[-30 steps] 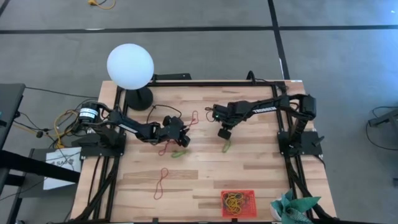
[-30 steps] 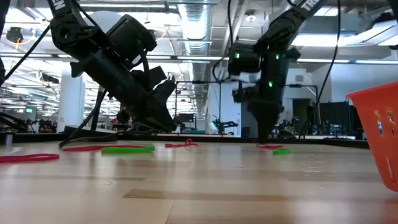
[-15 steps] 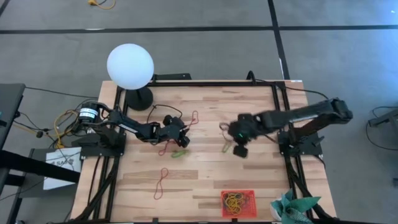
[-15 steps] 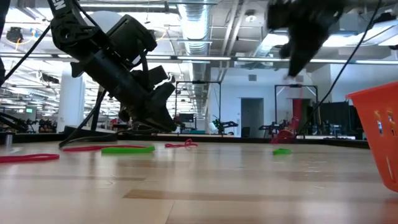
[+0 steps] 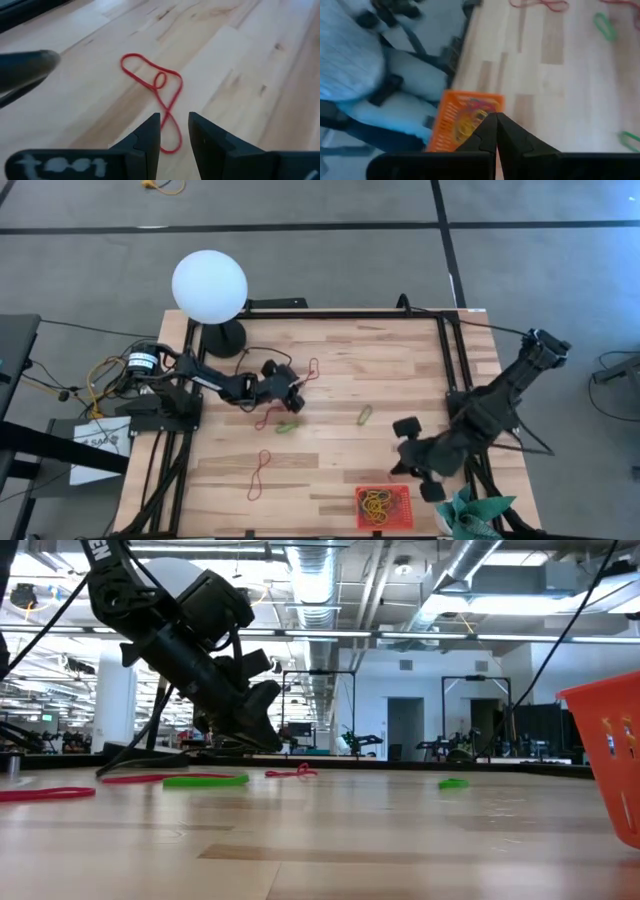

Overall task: Pick and place items into bin
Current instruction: Put the red rubber band into the orange bin

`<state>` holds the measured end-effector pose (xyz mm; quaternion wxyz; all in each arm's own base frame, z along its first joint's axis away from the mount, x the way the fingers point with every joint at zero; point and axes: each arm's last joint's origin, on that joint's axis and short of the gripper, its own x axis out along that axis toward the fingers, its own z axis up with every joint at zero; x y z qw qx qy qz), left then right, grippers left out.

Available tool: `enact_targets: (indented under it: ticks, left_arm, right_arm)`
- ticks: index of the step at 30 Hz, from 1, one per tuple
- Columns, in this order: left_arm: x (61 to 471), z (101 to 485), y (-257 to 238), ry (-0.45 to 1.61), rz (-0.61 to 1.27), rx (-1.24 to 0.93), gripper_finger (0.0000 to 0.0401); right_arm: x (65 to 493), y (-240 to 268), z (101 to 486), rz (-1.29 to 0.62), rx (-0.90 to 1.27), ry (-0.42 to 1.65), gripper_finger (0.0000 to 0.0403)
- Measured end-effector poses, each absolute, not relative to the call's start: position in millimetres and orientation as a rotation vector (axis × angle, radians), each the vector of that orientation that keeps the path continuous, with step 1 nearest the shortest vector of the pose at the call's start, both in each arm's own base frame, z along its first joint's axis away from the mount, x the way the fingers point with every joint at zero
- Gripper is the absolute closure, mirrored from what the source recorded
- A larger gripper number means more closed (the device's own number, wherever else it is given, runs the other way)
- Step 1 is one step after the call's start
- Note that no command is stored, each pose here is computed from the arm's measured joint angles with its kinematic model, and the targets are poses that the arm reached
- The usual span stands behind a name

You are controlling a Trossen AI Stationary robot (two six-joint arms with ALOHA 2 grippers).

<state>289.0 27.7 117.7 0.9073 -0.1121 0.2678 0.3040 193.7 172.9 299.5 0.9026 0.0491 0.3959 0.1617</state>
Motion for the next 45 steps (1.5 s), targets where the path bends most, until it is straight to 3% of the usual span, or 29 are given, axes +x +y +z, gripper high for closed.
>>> enact_targets:
  ticks: [9, 16, 34, 39, 45]
  left_arm:
    - [288, 118, 39, 0.559, 0.619, -0.264, 0.031]
    - [289, 117, 38, 0.563, 0.601, -0.271, 0.031]
    - [292, 121, 37, 0.527, 0.532, -0.31, 0.031]
    - [292, 121, 36, 0.528, 0.53, -0.31, 0.031]
    - [292, 121, 36, 0.528, 0.53, -0.311, 0.031]
  right_arm:
    - [189, 211, 276, 0.336, 0.162, 0.884, 0.0403]
    - [185, 240, 265, 0.439, 0.178, 0.874, 0.0403]
    - [184, 253, 247, 0.397, 0.211, 0.938, 0.0403]
    - [202, 254, 221, 0.339, 0.2, 1.022, 0.0403]
    - [219, 249, 202, 0.328, 0.402, 1.233, 0.0403]
